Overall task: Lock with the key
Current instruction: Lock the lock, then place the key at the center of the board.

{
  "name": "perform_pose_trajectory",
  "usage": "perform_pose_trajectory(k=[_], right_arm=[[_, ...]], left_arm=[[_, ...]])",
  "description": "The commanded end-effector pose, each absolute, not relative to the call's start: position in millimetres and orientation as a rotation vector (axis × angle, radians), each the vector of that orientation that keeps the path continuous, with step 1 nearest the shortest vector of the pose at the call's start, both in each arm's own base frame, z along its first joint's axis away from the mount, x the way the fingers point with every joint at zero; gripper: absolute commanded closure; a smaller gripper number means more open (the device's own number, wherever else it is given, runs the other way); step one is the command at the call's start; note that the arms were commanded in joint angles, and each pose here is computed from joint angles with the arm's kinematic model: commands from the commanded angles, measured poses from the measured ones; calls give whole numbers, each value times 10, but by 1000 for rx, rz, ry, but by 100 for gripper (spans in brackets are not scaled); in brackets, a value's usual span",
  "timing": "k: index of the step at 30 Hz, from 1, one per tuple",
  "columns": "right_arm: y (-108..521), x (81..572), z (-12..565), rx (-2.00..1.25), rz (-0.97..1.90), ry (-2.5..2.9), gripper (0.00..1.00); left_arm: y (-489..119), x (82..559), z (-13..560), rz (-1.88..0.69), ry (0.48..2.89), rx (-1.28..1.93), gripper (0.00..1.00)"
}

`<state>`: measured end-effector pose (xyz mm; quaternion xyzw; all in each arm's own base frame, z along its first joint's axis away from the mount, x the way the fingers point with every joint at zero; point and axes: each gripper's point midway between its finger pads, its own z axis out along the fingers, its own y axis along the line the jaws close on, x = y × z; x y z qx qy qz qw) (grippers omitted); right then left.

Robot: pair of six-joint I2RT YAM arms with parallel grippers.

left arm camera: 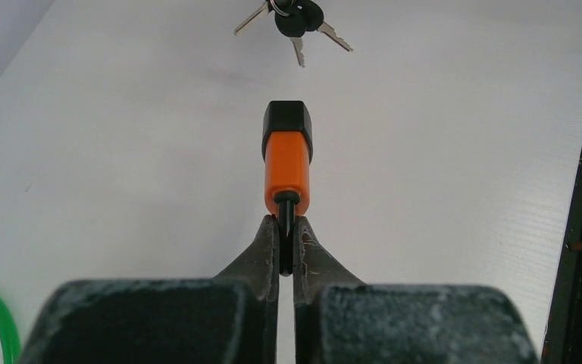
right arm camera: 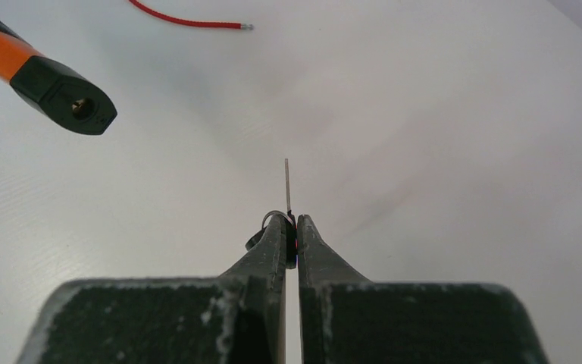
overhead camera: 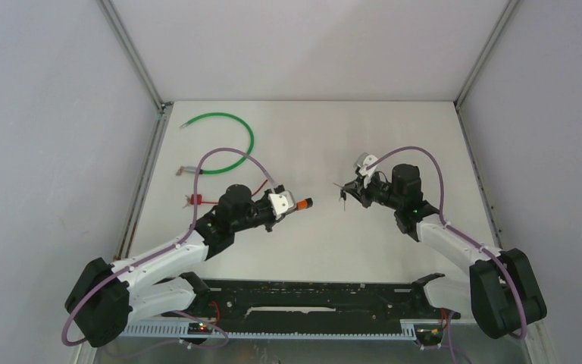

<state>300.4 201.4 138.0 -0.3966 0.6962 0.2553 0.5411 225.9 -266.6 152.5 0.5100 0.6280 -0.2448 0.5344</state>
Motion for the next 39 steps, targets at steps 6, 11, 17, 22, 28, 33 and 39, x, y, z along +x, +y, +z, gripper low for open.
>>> perform_pose_trajectory(k=[6,11,17,22,28,33,39], right_arm=[[2059,3184,1625,-761,682,1637,97],[2123,3170,1611,-764,757,1661,77],[2154,3157,1583,-769,793,1662,75],[2147,3196,1589,-741,795,1666,80],[2227,3241,1580,-673,883,1673,86],[2240,3324,1587,-585,914,1685,69],[2087,3471,1602,-448,813,1693,2]], left_arm=[[-2800,2425,1953,-575,1410,1158,100],[-2799,2440,1943,-571,1415,1153,100],[-2815,2456,1934,-576,1420,1143,100],[-2925,2502,1866,-636,1474,1126,100],[-3080,2545,1690,-732,1588,1171,100],[-3064,2646,1599,-739,1646,1132,99],[-3176,2765,1420,-771,1739,1112,100]])
